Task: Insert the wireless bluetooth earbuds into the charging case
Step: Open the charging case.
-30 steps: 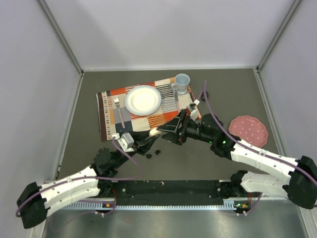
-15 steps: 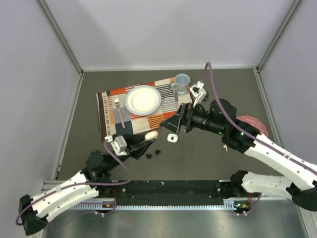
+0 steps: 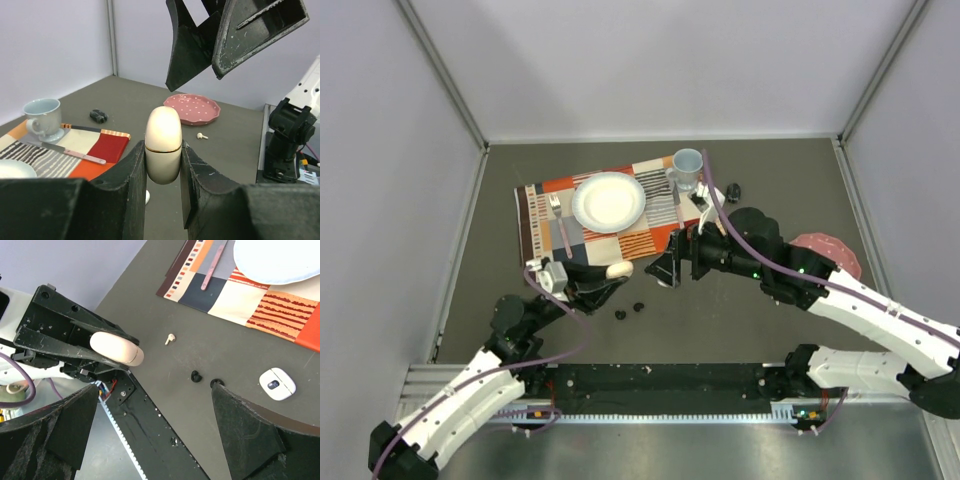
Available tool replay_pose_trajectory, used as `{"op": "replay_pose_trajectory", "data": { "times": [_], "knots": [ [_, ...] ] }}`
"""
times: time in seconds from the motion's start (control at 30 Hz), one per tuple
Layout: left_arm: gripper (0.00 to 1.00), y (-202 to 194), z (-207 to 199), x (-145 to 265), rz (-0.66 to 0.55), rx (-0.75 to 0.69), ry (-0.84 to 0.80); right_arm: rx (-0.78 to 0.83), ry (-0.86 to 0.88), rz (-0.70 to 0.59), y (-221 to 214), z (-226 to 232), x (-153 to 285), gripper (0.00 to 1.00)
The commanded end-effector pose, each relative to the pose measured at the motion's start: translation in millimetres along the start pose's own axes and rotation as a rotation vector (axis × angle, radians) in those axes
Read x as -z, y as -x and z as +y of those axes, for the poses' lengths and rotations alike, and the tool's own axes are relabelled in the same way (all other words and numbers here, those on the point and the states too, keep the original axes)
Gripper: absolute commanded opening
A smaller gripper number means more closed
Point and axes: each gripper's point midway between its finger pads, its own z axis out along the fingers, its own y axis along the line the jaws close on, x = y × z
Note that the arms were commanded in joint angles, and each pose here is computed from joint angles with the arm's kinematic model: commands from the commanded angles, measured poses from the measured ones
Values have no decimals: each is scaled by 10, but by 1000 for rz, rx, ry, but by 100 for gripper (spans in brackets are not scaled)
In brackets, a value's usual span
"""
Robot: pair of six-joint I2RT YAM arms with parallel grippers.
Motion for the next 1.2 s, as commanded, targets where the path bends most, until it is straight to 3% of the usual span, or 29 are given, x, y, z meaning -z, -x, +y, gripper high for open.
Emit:
{"op": "replay_pose_trajectory", "data": {
  "times": [0.0, 0.67, 1.17],
  "knots": [
    [0, 201, -199, 5, -71, 29, -125, 42, 5, -27, 74, 74, 20, 94],
    [0, 231, -267, -62, -67, 30, -184, 66, 7, 42, -80, 153, -222, 94],
    [0, 227, -486, -13, -42, 14, -315, 17, -41, -77, 209, 137, -137, 95]
  ]
}}
